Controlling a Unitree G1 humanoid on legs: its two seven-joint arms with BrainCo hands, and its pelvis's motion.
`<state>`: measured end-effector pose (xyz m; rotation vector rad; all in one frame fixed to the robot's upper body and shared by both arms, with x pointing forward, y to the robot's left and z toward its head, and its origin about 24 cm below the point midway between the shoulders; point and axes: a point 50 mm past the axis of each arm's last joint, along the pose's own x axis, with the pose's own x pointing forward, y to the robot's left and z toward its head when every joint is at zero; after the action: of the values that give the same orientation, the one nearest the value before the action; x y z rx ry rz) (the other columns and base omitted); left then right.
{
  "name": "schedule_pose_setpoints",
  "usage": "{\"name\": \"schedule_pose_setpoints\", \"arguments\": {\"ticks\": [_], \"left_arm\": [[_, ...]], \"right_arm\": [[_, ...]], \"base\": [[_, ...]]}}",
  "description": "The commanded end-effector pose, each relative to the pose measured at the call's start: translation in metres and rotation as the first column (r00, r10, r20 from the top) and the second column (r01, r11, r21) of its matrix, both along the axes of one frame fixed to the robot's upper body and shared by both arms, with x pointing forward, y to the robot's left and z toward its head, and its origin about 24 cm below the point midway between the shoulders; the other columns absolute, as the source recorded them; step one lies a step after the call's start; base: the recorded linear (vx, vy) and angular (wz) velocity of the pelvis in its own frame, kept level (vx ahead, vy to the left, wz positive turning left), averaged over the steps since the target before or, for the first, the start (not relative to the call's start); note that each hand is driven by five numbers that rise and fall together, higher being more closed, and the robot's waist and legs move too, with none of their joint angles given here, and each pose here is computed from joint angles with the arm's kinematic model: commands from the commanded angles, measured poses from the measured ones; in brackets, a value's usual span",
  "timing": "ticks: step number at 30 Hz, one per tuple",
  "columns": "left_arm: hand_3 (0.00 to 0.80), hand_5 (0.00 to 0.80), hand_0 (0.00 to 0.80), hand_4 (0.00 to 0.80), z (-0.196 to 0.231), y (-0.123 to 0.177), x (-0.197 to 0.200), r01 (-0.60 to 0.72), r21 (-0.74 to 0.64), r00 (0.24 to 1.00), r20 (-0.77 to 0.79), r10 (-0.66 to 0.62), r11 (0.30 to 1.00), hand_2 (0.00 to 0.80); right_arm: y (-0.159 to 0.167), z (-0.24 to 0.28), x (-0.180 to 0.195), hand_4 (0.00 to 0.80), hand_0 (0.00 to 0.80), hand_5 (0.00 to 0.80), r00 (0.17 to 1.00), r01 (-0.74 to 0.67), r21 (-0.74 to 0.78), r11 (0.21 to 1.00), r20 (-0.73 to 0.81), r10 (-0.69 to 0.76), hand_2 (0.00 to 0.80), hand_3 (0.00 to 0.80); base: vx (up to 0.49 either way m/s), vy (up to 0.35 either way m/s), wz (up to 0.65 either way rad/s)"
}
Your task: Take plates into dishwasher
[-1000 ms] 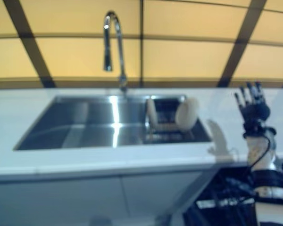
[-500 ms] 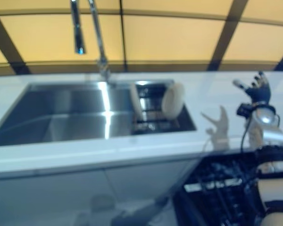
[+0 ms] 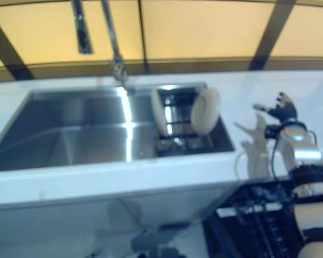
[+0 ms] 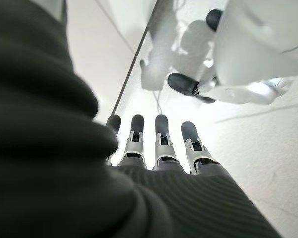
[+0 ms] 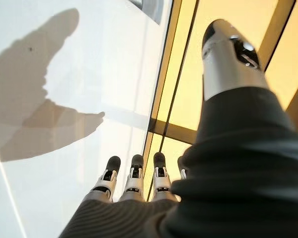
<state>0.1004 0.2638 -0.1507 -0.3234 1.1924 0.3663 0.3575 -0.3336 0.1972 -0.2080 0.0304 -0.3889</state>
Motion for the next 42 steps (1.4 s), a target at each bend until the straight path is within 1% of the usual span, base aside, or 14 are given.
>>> {"name": "schedule_pose_setpoints", "arguments": {"ticks": [1,7,16,28,32,34,35,42], "left_arm": [[0.0,0.0,0.0,0.0,-0.001,0.007,-0.008,0.031,0.026,0.999,-0.041,-0.03,0.999,0.0],[0.0,0.0,0.0,0.0,-0.005,-0.002,-0.017,0.047,-0.014,0.997,-0.056,-0.048,0.999,0.0],[0.0,0.0,0.0,0.0,-0.004,-0.002,-0.015,0.061,-0.021,0.997,-0.05,-0.062,0.998,0.0],[0.0,0.0,0.0,0.0,-0.005,-0.005,-0.012,0.063,-0.032,0.997,-0.035,-0.064,0.997,0.0],[0.0,0.0,0.0,0.0,-0.005,-0.005,-0.012,0.063,-0.032,0.997,-0.035,-0.064,0.997,0.0],[0.0,0.0,0.0,0.0,-0.006,-0.011,-0.012,0.063,-0.051,0.997,-0.035,-0.065,0.997,0.0],[0.0,0.0,0.0,0.0,-0.006,-0.011,-0.01,0.055,-0.052,0.998,-0.031,-0.057,0.997,0.0],[0.0,0.0,0.0,0.0,-0.006,-0.014,-0.011,0.048,-0.061,0.999,-0.021,-0.049,0.997,0.0]], "right_arm": [[0.01,0.032,0.009,0.0,0.0,0.0,0.997,-0.038,-0.049,0.998,0.065,0.041,0.0,0.0],[0.026,0.036,0.016,0.0,0.0,0.0,0.992,-0.089,-0.002,0.996,0.09,0.088,0.0,0.0],[0.031,0.057,0.016,0.0,0.0,0.0,0.983,-0.126,-0.01,0.992,0.135,0.127,0.0,0.0],[0.045,0.067,0.019,0.0,0.0,0.0,0.973,-0.172,-0.014,0.985,0.156,0.172,0.0,0.0],[0.045,0.067,0.019,0.0,0.0,0.0,0.973,-0.172,-0.014,0.985,0.156,0.172,0.0,0.0],[0.062,0.084,0.023,0.0,0.0,0.0,0.948,-0.235,0.017,0.972,0.223,0.225,0.0,0.0],[0.069,0.088,0.024,0.0,0.0,0.0,0.943,-0.251,0.011,0.968,0.231,0.242,0.0,0.0],[0.087,0.098,0.026,0.0,0.0,0.0,0.923,-0.299,0.005,0.954,0.254,0.288,0.0,0.0]], "base": [[0.019,-0.05,0.0],[0.009,-0.02,0.0],[-0.024,-0.036,0.0],[-0.004,-0.003,0.0],[-0.004,0.0,-0.01],[-0.041,-0.008,-0.05],[0.0,0.0,0.0],[0.002,0.003,0.01]]}}
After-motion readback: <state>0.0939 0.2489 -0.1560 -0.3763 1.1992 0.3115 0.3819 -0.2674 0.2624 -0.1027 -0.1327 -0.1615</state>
